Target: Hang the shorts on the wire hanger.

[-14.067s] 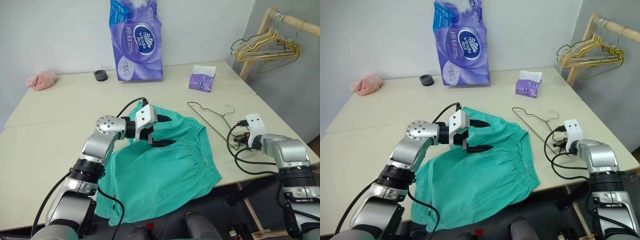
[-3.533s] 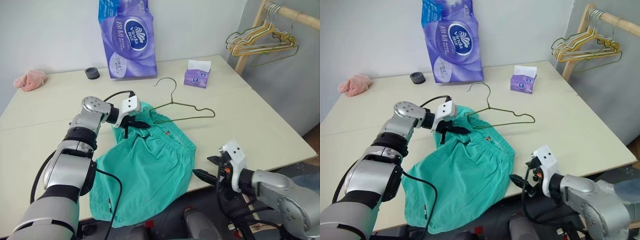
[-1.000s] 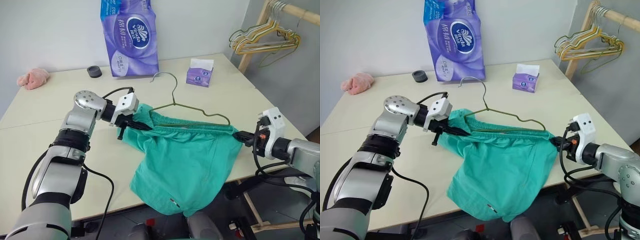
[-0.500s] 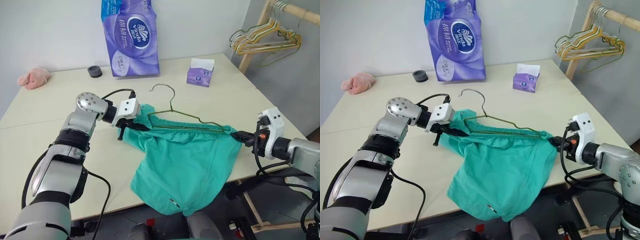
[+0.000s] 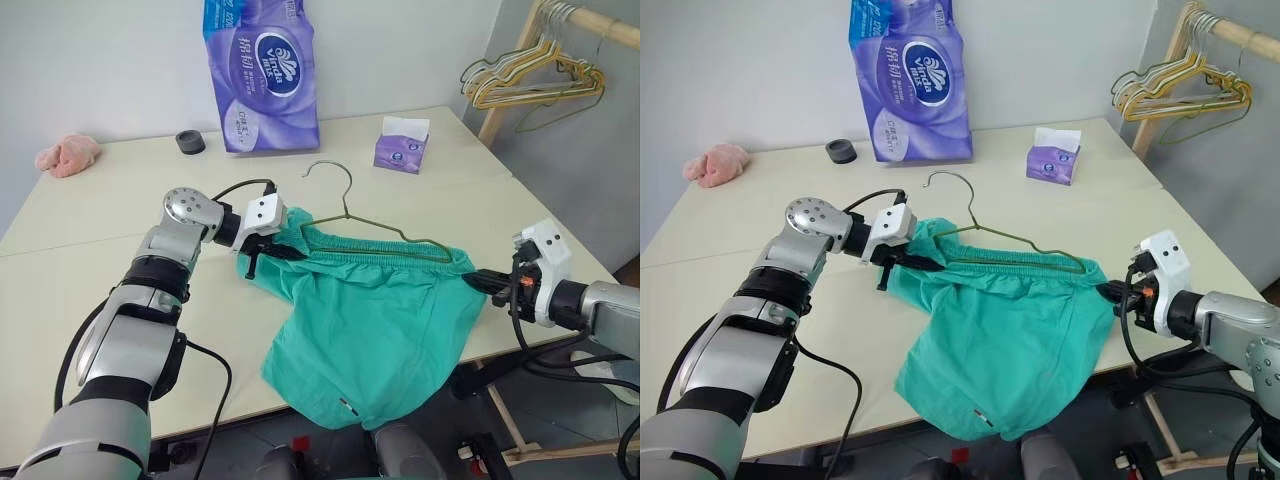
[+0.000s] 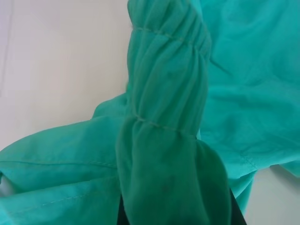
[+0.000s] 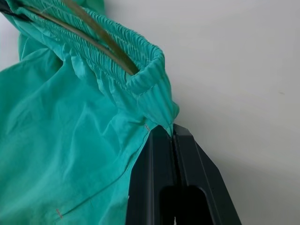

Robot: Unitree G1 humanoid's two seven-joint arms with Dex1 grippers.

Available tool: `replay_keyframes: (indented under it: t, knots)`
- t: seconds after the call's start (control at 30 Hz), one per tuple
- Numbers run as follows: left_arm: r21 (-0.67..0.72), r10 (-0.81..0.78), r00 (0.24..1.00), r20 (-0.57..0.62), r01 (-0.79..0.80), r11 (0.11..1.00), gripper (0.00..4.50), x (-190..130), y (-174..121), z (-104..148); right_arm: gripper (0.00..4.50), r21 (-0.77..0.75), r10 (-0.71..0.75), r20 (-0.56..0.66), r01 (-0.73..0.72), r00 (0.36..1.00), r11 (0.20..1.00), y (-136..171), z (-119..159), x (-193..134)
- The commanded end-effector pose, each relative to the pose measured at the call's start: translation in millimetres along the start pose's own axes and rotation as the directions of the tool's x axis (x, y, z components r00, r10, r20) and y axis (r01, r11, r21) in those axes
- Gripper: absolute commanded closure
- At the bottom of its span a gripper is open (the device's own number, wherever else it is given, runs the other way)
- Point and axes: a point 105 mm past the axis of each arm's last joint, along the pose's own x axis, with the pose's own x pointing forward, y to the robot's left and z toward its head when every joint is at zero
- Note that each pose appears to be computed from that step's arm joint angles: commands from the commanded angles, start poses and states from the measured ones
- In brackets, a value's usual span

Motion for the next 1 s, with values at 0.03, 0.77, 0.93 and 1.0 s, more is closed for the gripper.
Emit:
replay_keyframes:
  t: [0.03, 0.77, 0.93, 1.0]
  knots:
    - [-0.028, 0.079, 0.996, 0.034, -0.078, 0.997, 4.50, -22.1, 12.4, 9.5, 4.48, -0.074, -0.051, -0.009, 0.050, 0.999, 0.996, -5.8, 0.4, -5.1]
    - [-0.032, -0.021, 0.998, 0.058, 0.023, 0.999, 4.50, -30.6, -2.0, 17.1, 4.48, 0.065, -0.047, 0.029, 0.045, 0.998, 0.997, -19.4, -6.5, -5.4]
    - [-0.009, -0.048, 0.998, 0.030, 0.048, 0.999, 4.50, -31.0, -8.0, 15.8, 4.48, 0.086, -0.058, 0.027, 0.055, 0.998, 0.995, -24.6, -5.1, -8.2]
    - [0.001, -0.057, 0.998, 0.015, 0.057, 0.998, 4.50, -31.0, -10.0, 14.3, 4.48, 0.087, -0.059, 0.029, 0.056, 0.998, 0.995, -25.0, -3.1, -8.8]
